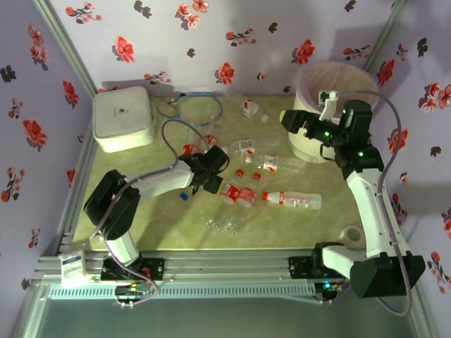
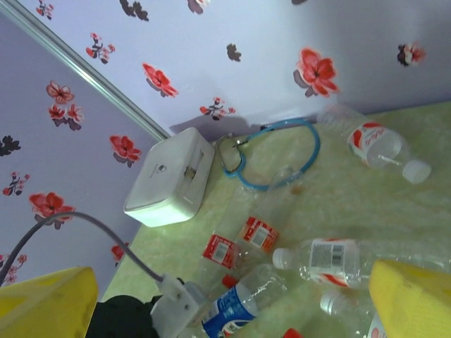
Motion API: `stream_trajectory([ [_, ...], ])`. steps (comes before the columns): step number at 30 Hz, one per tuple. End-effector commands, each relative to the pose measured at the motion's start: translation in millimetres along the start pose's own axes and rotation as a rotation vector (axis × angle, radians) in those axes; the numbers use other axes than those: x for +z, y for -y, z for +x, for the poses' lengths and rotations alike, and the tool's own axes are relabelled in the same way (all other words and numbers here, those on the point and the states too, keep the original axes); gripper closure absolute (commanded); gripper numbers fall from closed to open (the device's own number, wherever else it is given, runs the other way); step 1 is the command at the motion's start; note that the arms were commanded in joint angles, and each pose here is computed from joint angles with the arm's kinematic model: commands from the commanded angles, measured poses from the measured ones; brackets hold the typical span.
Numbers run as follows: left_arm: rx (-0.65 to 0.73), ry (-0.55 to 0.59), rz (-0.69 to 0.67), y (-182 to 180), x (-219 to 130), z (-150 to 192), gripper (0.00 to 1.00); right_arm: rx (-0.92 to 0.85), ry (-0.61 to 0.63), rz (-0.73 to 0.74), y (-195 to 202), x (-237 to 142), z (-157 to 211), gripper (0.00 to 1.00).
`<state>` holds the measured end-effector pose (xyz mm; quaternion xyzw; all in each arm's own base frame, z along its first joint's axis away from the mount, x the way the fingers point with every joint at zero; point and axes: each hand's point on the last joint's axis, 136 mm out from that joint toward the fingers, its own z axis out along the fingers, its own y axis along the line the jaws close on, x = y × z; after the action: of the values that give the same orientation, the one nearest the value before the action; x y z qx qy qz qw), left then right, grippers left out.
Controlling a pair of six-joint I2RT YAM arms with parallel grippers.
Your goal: Put the plastic bottles in the bin
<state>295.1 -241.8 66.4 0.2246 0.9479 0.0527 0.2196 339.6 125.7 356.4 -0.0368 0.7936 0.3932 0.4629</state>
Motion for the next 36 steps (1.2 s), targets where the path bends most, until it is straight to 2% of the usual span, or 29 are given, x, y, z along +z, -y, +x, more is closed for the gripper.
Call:
stream_trajectory([
  [1, 0.028, -0.044, -0.058, -7, 4, 8, 0.21, -0.006, 0.019, -0.065, -11, 1, -3, 0.01],
  [6, 0.014, -0.036, -0.072, -7, 10, 6, 0.17, 0.034, 0.010, -0.117, -11, 13, 1, 0.01],
  [14, -0.009, -0.027, -0.053, -4, 9, 5, 0.33, 0.053, -0.015, -0.132, -7, 25, 7, 0.01],
  [19, -0.024, -0.013, -0.022, -1, 4, 3, 0.46, 0.056, -0.015, -0.124, -5, 23, 12, 0.01],
  [23, -0.042, 0.016, -0.012, -2, -6, -3, 0.51, 0.056, -0.009, -0.137, -11, 19, 13, 0.01],
  [27, -0.066, 0.085, 0.012, -7, -30, -17, 0.52, 0.067, -0.043, -0.139, -16, 24, 23, 0.01],
  [31, -0.111, 0.199, 0.059, -14, -64, -36, 0.52, 0.074, -0.132, -0.153, -25, 44, 51, 0.01],
  [36, -0.184, 0.382, 0.300, 1, -103, -61, 0.51, 0.173, -0.196, -0.277, -46, 76, 76, 0.02],
])
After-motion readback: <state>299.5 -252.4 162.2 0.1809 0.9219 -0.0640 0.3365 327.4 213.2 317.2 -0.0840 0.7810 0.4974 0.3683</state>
